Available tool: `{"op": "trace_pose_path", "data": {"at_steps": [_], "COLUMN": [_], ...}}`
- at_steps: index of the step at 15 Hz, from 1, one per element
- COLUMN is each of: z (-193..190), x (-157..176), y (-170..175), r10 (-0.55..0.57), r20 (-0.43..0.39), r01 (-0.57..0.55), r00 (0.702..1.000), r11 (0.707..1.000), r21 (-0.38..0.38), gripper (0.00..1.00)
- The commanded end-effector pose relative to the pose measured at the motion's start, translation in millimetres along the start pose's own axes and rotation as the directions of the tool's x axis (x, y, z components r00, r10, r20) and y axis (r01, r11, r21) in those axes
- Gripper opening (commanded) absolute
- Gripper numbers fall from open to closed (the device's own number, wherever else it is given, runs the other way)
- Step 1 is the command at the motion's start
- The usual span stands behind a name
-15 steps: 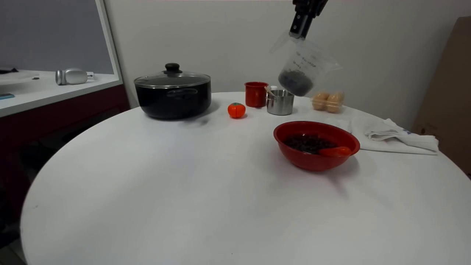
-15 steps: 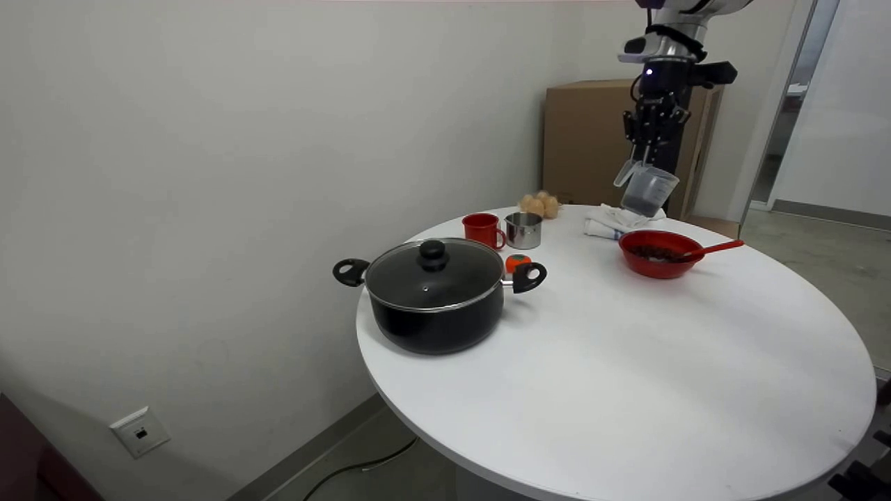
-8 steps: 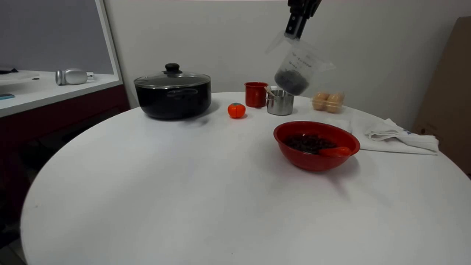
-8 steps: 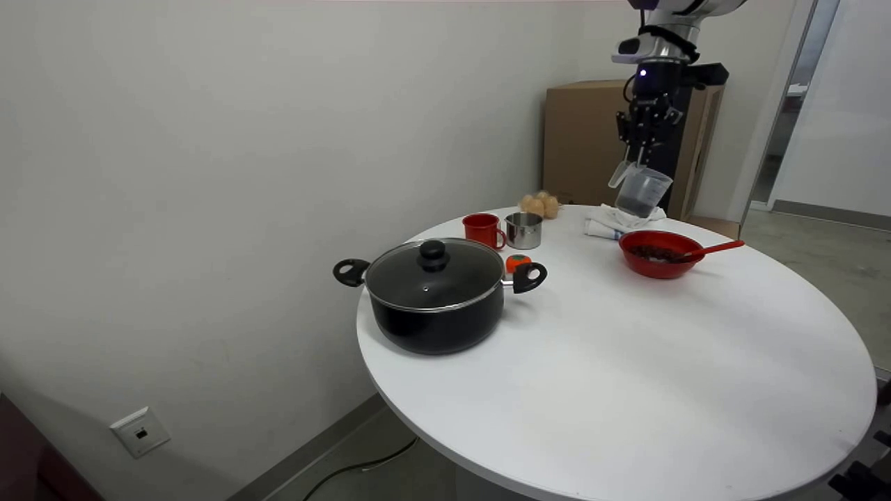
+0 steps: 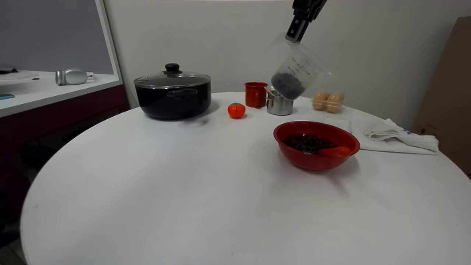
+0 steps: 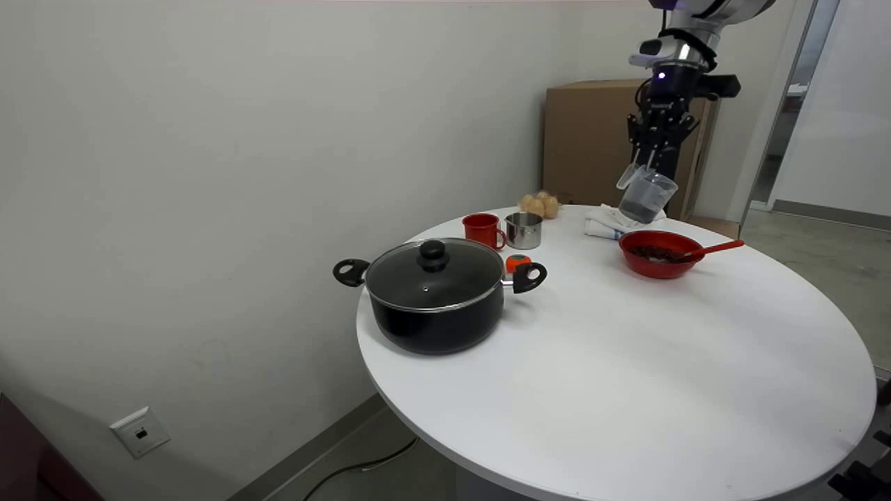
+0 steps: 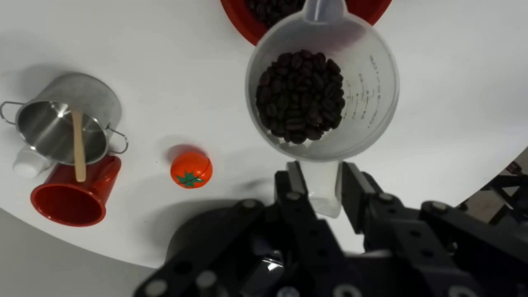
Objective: Pour the contents of the jug into the red bowl
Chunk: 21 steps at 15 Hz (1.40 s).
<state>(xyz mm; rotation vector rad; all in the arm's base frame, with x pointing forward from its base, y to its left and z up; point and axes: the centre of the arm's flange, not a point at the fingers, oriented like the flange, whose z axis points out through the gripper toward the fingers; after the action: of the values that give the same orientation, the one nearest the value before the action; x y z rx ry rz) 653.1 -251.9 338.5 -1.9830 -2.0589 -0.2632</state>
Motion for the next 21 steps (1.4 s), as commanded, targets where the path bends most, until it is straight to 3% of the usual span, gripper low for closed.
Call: {"op": "trace_pose_path", "data": {"at_steps": [1, 7, 14, 21], "z": [-3.0, 12.3, 23.9, 32.5], "x": [-23.4, -68.3, -120.7, -142.3], "y": [-7.8, -22.7, -29.8, -27.1], "r10": [-0.077, -0.092, -0.010, 0.035], "r20": [-0.133, -0.360, -0.465, -0.586], "r01": [0.076, 0.071, -0.061, -0.176], "r00": [0.988, 0.928, 0.885, 0.810], "r11": [0.997, 0.995, 0.988, 0.967], "r21": [-0.014, -0.070, -0.139, -0.185], "gripper": [0.07, 0.07, 0.07, 0.07]}}
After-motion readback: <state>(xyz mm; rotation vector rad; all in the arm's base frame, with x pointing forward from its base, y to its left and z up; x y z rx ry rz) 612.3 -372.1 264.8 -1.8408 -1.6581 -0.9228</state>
